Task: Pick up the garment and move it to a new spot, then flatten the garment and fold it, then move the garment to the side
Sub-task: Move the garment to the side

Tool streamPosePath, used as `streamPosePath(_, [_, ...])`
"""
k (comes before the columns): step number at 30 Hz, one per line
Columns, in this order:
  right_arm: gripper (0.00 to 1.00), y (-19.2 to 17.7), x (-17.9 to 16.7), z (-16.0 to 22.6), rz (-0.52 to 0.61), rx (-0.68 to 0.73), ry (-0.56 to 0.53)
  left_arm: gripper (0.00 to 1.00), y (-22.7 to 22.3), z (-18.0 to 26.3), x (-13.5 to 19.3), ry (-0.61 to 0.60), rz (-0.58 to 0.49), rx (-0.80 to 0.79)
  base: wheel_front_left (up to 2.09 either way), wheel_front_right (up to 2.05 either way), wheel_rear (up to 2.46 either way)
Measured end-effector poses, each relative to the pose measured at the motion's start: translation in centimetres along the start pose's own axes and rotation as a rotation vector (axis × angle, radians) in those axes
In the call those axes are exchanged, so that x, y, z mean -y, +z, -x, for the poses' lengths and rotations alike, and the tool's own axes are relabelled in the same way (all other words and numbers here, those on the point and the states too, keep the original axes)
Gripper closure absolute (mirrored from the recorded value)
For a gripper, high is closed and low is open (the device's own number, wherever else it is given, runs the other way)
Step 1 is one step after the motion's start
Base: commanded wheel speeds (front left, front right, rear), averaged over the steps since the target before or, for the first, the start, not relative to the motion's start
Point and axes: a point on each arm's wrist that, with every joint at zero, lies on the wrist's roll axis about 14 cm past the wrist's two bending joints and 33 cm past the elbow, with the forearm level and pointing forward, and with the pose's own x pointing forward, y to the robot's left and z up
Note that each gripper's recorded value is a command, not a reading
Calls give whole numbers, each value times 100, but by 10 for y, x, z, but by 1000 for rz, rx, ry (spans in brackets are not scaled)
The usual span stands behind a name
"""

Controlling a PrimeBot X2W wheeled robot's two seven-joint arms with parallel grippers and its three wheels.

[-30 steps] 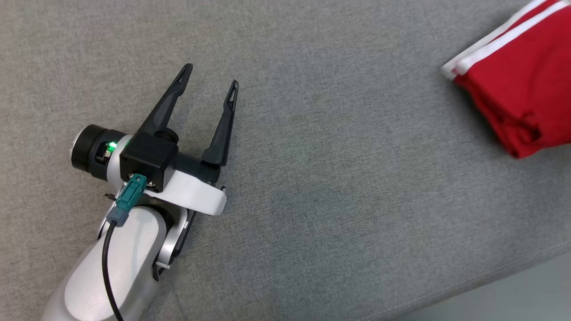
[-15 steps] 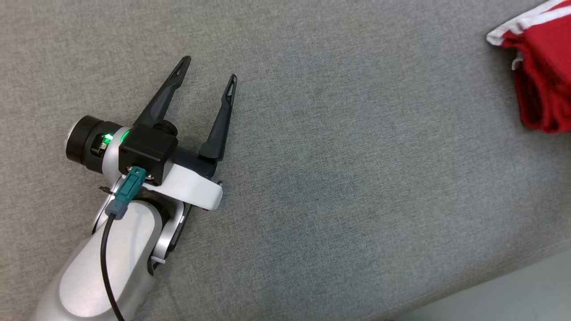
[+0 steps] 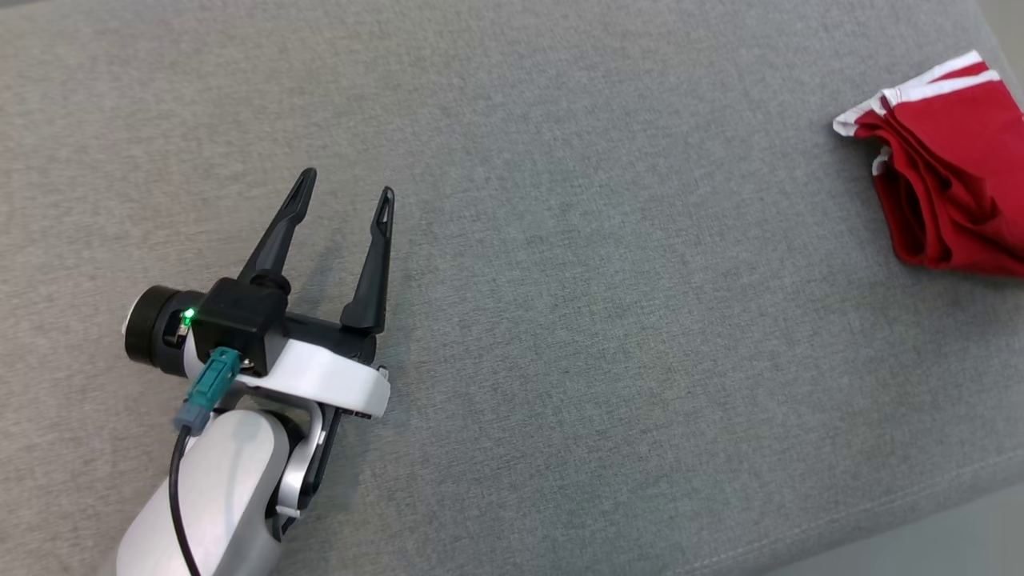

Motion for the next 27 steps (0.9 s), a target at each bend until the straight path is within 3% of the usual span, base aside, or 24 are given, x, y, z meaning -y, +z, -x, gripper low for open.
streamPosePath(10, [0, 36, -79, 29, -118, 188, 121, 0, 29, 39, -30, 134, -19, 41, 0, 0, 0])
streamPosePath(19, [0, 58, -142, 64, -167, 217, 261, 0, 53, 84, -56, 265, -25, 80, 0, 0, 0])
streamPosePath(27, [0, 62, -173, 100, -195, 193, 339, 0, 69, 126, -71, 360, -35, 102, 0, 0, 0])
